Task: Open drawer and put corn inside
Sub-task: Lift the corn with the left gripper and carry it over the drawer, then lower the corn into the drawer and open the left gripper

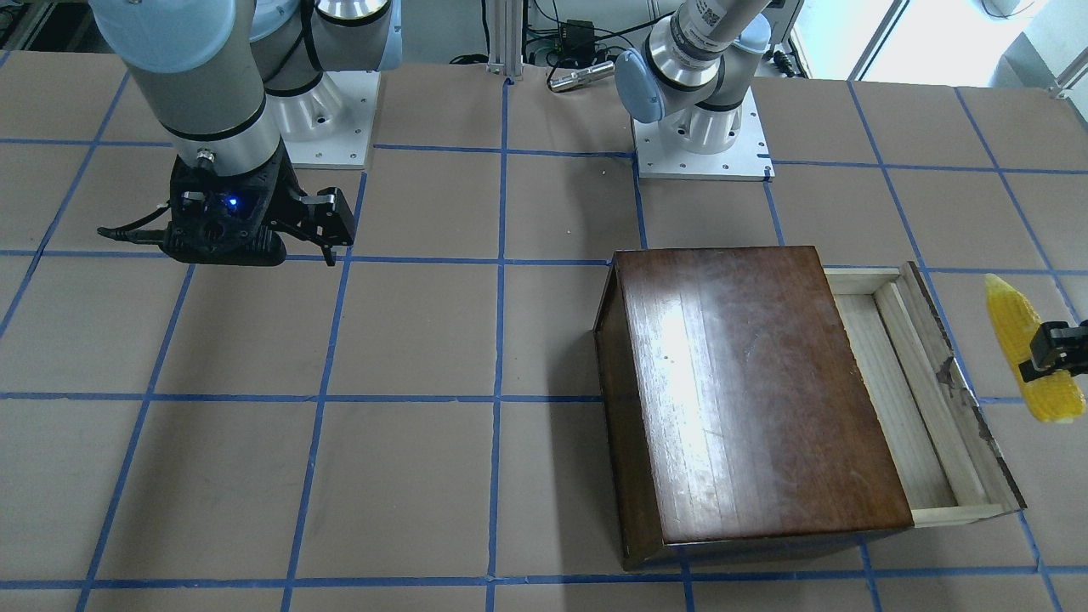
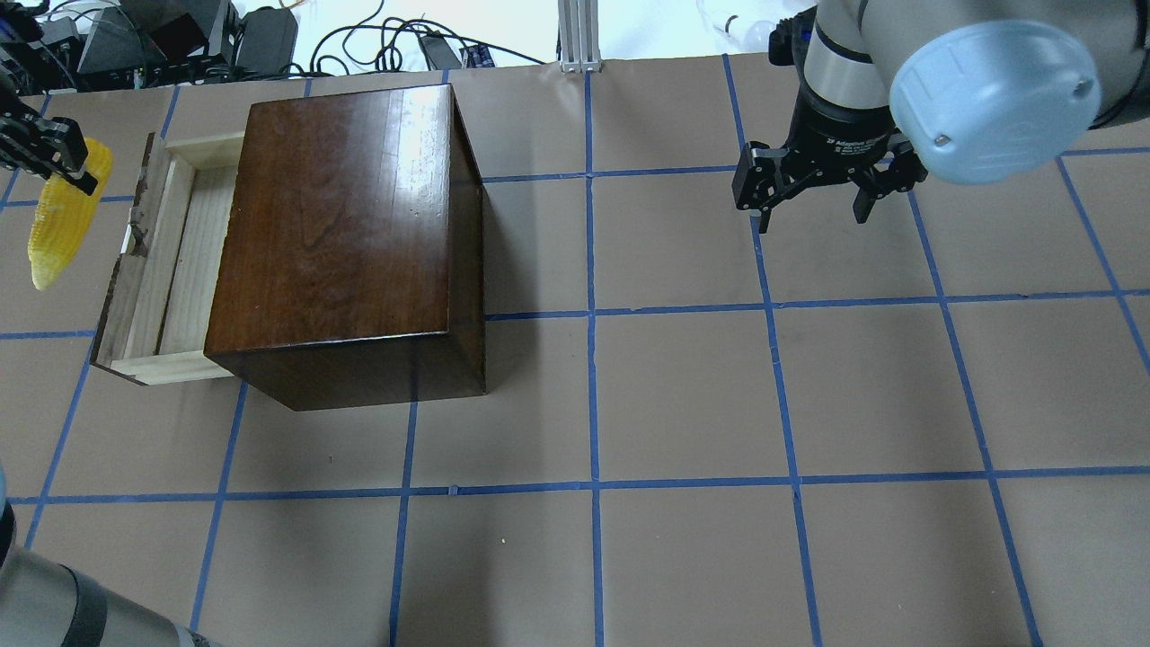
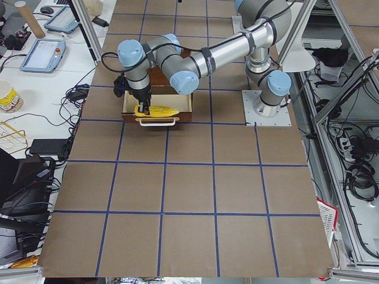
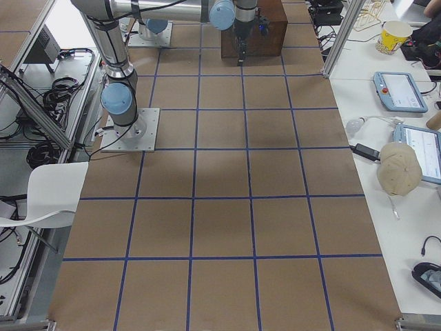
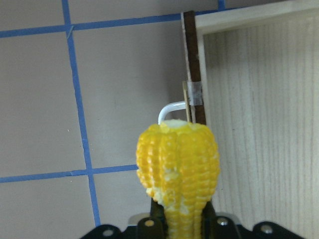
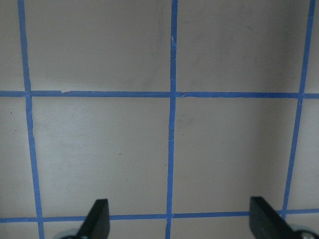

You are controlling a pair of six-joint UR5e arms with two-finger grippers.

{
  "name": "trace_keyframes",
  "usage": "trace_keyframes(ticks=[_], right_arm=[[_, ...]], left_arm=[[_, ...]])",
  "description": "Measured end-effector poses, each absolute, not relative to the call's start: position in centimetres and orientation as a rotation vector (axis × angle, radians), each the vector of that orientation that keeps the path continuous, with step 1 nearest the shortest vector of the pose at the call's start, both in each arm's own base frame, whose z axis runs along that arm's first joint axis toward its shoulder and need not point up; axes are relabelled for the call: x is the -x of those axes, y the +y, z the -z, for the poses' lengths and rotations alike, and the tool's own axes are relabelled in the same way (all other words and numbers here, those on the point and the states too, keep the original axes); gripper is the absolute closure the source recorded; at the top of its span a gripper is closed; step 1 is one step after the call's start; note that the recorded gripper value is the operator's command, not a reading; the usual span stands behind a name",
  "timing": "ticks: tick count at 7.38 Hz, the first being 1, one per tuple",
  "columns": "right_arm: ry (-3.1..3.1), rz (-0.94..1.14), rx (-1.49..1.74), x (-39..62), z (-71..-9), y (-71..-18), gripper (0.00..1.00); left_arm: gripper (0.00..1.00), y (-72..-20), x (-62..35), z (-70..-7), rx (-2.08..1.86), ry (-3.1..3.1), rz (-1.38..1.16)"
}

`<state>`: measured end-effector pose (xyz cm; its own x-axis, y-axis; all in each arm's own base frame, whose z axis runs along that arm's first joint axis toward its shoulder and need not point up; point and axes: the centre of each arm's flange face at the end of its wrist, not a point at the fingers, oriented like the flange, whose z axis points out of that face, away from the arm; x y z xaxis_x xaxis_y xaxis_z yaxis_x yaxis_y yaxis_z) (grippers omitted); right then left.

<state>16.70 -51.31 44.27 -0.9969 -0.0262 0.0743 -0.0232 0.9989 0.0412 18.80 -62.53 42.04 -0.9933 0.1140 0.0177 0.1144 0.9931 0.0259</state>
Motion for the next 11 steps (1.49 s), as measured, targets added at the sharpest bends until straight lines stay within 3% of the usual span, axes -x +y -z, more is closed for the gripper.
trace_keyframes(ticks=[11], right_arm=[[-3.066, 0.062, -0.038, -16.7, -44.3, -51.3, 0.00]], left_arm=[[1.00, -62.8, -15.5, -36.9, 0.223, -3.017, 0.148]])
